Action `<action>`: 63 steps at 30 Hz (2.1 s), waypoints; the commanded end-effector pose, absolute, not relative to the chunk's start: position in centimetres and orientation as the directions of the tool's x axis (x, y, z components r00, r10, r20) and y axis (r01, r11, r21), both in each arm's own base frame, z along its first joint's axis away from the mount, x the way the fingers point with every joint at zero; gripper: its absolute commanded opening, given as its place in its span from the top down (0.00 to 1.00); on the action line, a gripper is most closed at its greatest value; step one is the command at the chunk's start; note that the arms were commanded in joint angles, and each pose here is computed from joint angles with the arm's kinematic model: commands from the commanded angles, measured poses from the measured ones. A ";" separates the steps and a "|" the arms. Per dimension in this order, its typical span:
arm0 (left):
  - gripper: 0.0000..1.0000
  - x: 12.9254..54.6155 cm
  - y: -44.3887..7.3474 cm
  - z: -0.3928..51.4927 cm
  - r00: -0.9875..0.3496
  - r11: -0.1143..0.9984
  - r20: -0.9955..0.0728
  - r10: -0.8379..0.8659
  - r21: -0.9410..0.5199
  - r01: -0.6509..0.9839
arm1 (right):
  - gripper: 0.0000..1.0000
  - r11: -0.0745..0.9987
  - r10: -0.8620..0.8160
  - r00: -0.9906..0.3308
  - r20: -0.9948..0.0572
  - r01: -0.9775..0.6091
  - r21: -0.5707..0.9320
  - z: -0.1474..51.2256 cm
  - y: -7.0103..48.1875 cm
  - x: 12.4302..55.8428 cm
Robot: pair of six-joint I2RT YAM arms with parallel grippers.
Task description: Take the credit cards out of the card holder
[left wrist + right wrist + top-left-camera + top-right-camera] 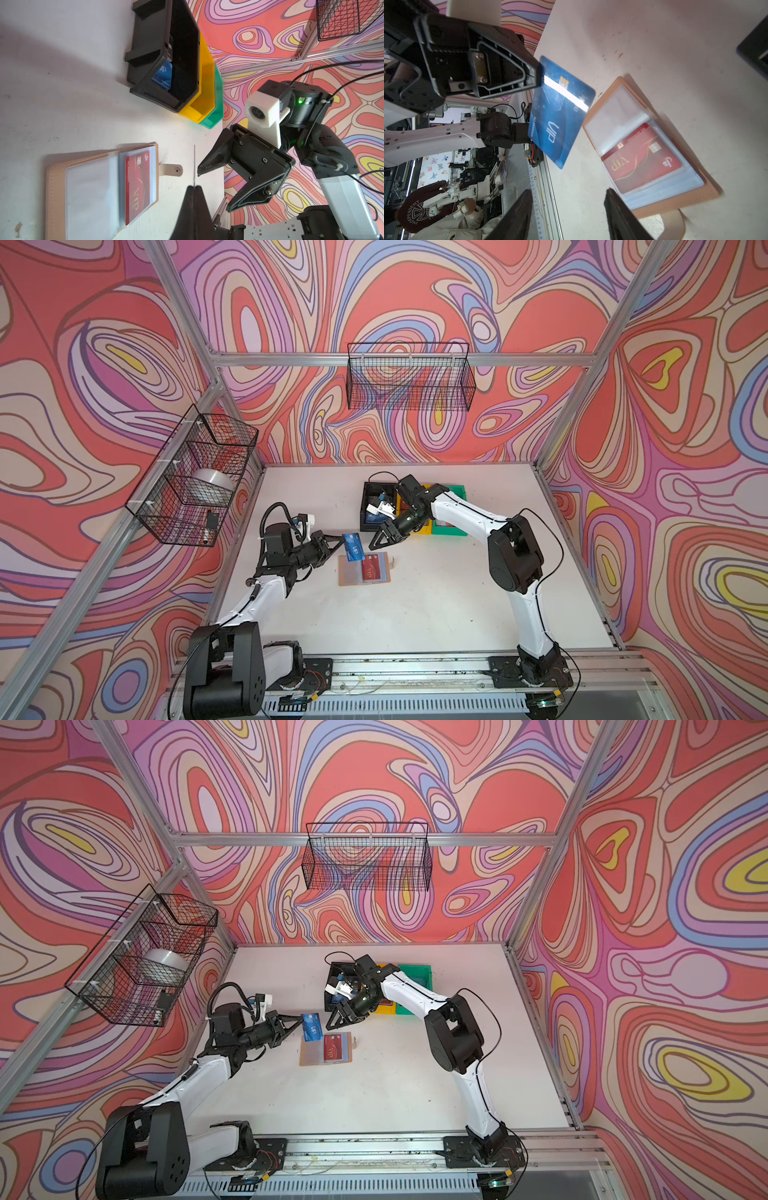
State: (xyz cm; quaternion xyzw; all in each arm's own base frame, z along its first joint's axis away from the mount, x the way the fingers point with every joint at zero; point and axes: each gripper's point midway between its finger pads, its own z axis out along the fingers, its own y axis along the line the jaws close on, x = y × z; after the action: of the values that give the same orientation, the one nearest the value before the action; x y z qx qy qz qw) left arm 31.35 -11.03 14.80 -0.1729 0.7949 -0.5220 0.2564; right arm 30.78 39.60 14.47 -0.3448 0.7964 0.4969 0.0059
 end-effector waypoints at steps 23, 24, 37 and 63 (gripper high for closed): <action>1.00 32.4 -13.1 15.5 -0.813 0.316 -0.235 -0.532 -0.946 0.067 | 0.50 0.174 -0.534 -0.749 -0.392 -0.551 0.816 14.5 43.0 30.4; 1.00 32.4 -13.1 15.4 -0.814 0.316 -0.233 -0.533 -0.947 0.064 | 0.51 0.173 -0.533 -0.749 -0.394 -0.552 0.816 14.6 43.0 30.4; 1.00 32.1 -13.1 14.6 -0.821 0.326 -0.215 -0.530 -0.944 0.037 | 0.80 0.113 -0.525 -0.737 -0.425 -0.556 0.823 16.3 43.1 30.1; 0.77 30.9 -12.2 12.2 -0.840 0.465 -0.212 -0.499 -0.884 -0.053 | 1.00 0.275 -0.902 -0.301 -0.308 -0.953 0.126 12.6 33.9 37.3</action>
State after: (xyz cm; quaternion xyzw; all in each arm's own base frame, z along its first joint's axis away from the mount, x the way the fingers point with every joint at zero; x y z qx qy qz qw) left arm 30.23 -12.26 11.56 -0.1762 0.8223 -0.4952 0.2182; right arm 36.48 37.05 14.18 -0.5102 0.8173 0.2513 0.0925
